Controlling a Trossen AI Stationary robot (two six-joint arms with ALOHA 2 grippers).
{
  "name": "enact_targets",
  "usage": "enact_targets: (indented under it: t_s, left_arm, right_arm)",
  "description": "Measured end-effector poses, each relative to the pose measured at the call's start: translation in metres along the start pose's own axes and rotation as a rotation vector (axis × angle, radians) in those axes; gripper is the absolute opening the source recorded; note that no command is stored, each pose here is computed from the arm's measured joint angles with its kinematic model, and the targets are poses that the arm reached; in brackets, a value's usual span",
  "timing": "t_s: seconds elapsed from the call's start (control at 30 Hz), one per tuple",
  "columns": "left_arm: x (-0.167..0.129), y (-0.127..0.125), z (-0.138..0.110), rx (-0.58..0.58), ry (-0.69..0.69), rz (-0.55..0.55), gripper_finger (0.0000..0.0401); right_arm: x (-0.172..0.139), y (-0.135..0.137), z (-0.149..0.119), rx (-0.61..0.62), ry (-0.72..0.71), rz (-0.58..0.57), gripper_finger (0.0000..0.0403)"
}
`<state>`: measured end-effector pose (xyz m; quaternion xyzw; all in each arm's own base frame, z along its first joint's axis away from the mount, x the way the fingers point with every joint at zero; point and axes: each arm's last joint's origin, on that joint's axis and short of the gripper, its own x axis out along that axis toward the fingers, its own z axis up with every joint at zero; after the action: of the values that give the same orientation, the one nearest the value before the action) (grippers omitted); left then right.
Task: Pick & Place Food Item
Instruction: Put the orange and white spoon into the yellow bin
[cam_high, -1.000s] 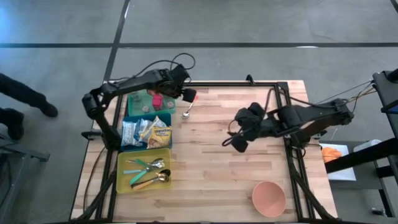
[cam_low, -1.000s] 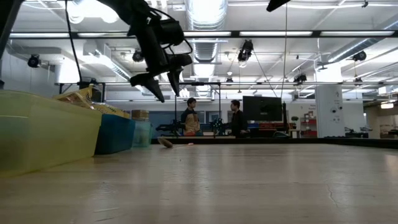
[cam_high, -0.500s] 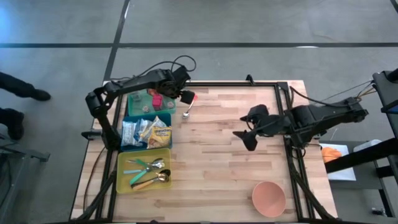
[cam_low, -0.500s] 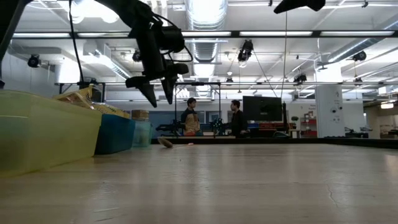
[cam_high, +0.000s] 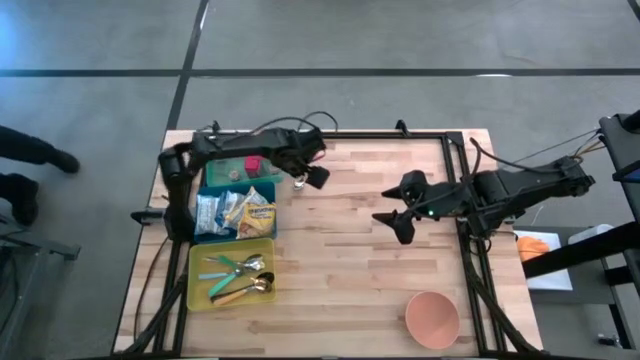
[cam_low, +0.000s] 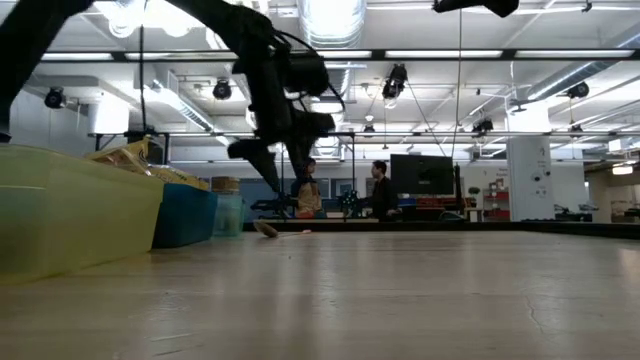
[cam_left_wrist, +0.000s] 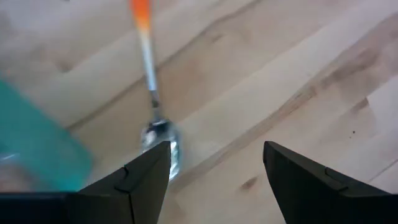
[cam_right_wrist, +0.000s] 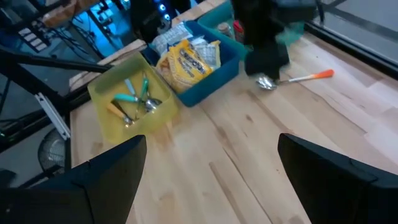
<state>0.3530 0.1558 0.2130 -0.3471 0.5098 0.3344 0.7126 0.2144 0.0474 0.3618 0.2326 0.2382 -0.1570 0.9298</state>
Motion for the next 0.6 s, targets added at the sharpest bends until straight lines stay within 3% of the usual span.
enact_targets:
  t_s: [0.17,0.6]
  left_arm:
    - [0.021,0.002,0.014,-0.022,0.074,0.075,0.026]
    - [0.054,0.016,0.031,0.02,0.058,0.135,0.026]
  right_arm:
    - [-0.007,0.003,0.008,-0.004,-0.011,0.022,0.0359]
    - [-0.013,0.006,0.013,-0.015,-0.003,0.07,0.0359]
